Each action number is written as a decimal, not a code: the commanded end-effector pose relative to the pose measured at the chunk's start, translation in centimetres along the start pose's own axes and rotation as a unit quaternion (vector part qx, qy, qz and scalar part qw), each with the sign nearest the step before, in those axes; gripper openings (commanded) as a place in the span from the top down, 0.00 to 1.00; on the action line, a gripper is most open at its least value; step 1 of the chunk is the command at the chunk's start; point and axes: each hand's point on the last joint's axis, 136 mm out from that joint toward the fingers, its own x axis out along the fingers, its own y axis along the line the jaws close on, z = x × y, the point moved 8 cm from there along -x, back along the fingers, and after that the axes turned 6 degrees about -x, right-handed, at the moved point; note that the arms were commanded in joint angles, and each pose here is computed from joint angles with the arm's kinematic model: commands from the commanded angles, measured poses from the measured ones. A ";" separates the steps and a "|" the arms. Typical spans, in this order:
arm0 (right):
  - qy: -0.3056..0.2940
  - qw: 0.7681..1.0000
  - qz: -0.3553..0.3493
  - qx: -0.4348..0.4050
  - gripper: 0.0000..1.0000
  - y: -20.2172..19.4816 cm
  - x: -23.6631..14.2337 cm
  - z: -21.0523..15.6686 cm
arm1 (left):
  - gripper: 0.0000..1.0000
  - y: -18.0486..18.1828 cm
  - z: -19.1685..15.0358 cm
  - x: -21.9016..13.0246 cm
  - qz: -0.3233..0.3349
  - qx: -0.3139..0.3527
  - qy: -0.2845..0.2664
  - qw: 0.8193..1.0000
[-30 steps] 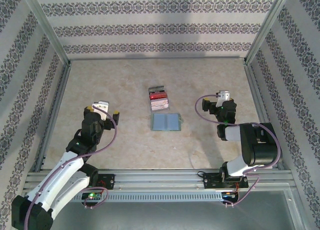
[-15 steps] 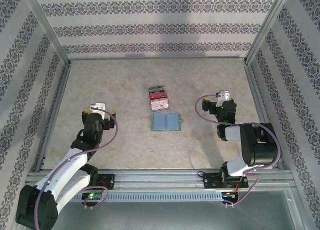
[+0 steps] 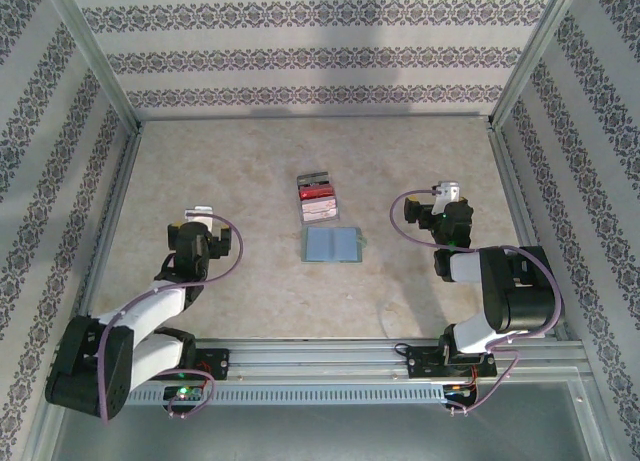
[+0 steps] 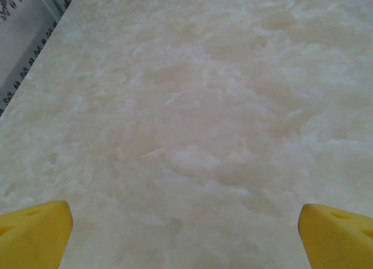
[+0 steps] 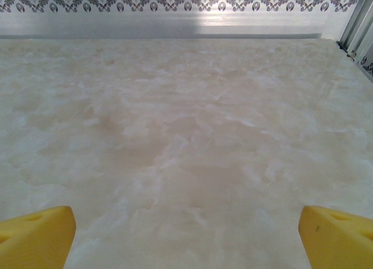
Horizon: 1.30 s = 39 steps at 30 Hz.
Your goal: Take the credit cards out of the card holder
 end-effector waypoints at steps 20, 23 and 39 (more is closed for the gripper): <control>-0.014 1.000 -0.007 0.007 0.02 -0.2 0.1 0.7 | 0.00 -0.7 2.6 5.3 -0.060 -0.037 -0.111 0.991; -0.014 1.000 -0.007 0.007 0.02 -0.2 0.1 0.7 | 0.00 -0.9 1.4 5.3 -0.083 -0.034 -0.136 0.987; -0.014 1.000 -0.007 0.007 0.02 -0.2 0.1 0.7 | 0.00 0.4 2.2 7.4 -0.096 -0.072 -0.075 0.990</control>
